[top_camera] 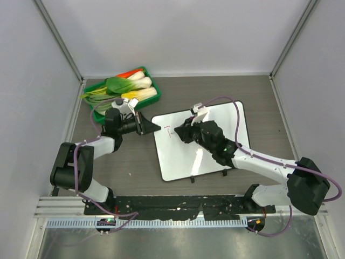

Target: Write a sentence on the whiteboard

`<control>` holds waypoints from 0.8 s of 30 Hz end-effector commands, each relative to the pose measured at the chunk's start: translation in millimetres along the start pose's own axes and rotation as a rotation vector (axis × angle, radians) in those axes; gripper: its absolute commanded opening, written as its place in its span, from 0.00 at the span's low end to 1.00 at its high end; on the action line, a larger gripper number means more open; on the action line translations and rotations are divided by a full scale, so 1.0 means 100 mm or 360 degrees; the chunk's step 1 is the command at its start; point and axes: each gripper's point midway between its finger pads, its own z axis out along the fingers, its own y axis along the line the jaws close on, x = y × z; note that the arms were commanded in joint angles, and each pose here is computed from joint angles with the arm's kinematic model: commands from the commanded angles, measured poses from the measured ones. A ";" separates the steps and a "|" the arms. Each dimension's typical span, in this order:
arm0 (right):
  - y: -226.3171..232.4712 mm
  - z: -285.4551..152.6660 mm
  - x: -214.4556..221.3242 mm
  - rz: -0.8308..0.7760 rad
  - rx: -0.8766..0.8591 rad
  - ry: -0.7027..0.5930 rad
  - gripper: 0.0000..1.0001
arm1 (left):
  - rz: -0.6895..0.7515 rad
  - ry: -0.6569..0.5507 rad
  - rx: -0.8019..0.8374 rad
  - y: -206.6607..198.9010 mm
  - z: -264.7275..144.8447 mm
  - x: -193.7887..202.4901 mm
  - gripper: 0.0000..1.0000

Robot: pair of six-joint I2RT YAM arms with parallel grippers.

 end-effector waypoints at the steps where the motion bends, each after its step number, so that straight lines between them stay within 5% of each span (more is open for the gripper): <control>1: 0.00 -0.02 0.00 -0.0025 0.0024 -0.0015 0.02 | 0.0190 0.0053 -0.0001 0.00 0.05 0.07 0.00; 24: -0.14 -0.04 -0.19 -0.0040 0.0202 -0.0102 0.02 | 0.0182 0.0064 0.0001 0.00 0.05 0.08 0.00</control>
